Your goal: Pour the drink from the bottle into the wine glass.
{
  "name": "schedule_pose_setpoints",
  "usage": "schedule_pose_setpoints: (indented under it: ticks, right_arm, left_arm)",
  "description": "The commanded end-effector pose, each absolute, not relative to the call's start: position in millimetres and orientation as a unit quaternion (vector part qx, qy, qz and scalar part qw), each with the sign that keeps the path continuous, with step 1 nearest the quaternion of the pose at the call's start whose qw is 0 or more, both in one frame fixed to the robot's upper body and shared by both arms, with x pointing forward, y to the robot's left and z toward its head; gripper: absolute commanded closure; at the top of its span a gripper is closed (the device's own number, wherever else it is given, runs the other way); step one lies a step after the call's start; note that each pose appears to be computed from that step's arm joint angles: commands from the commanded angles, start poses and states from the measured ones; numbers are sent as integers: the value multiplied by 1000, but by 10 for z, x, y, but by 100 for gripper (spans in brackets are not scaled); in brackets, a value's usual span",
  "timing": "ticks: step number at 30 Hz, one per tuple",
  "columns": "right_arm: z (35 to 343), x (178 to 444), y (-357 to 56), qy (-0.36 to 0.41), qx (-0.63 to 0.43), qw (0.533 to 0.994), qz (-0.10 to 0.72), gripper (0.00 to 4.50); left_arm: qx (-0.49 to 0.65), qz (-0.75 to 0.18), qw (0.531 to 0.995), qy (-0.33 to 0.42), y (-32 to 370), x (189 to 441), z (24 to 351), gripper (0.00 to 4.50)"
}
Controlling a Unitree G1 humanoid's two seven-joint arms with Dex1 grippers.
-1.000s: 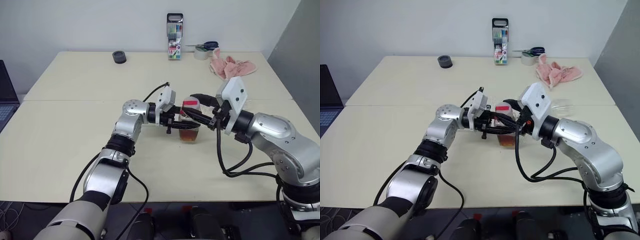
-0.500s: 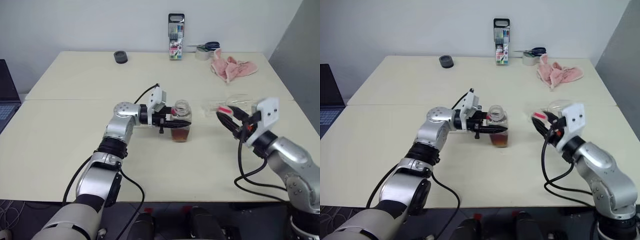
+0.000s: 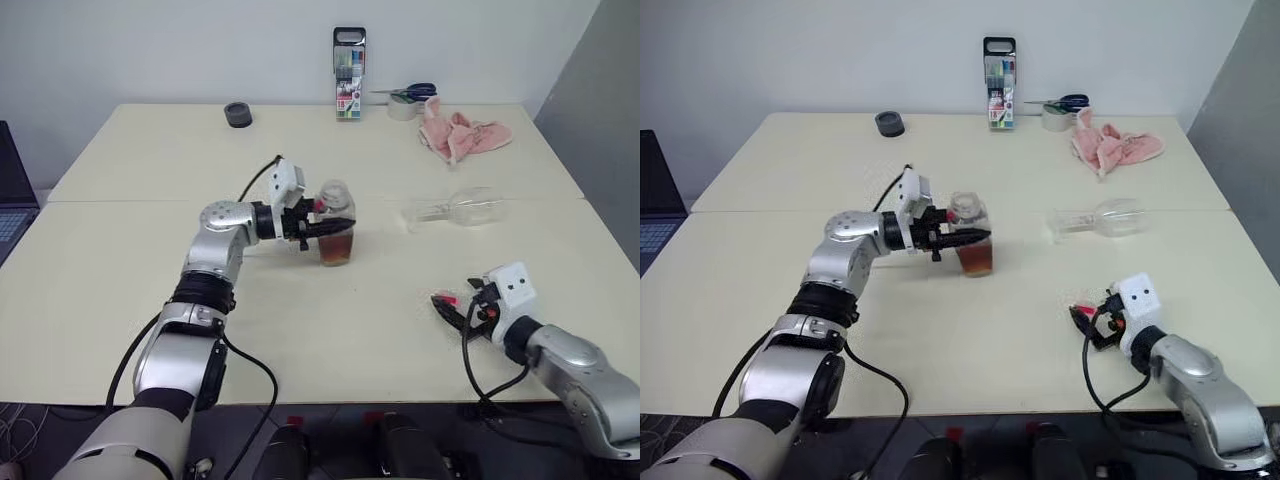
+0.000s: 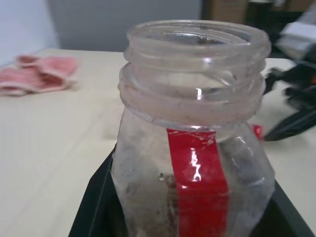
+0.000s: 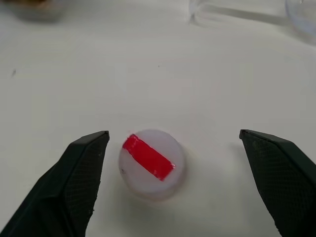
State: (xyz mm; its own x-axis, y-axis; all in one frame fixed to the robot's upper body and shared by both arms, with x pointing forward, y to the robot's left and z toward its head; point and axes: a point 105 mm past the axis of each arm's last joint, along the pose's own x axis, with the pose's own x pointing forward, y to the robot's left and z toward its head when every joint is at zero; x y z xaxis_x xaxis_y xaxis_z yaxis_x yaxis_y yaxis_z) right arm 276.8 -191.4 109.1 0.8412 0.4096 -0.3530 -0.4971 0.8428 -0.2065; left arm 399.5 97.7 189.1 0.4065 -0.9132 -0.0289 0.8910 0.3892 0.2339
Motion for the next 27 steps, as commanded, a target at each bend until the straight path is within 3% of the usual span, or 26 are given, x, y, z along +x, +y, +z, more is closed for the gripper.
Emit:
schedule_pose_setpoints:
  ticks: [1, 7, 15, 27]
  right_arm:
    - [1465, 2679, -1653, 85, -168, 927, 324, 0]
    - [1877, 2669, -1064, 9, -140, 882, 449, 0]
    - [2095, 3035, -554, -38, -134, 868, 476, 0]
    - [2165, 3096, -116, -65, -140, 839, 523, 0]
  left_arm:
    - [121, -450, 879, -101, 1219, 4181, 2210, 279]
    - [83, -269, 954, -100, 1803, 4434, 2327, 279]
    - [64, -143, 984, -83, 2328, 4427, 2230, 279]
    - [51, -96, 992, -62, 2593, 4315, 1994, 279]
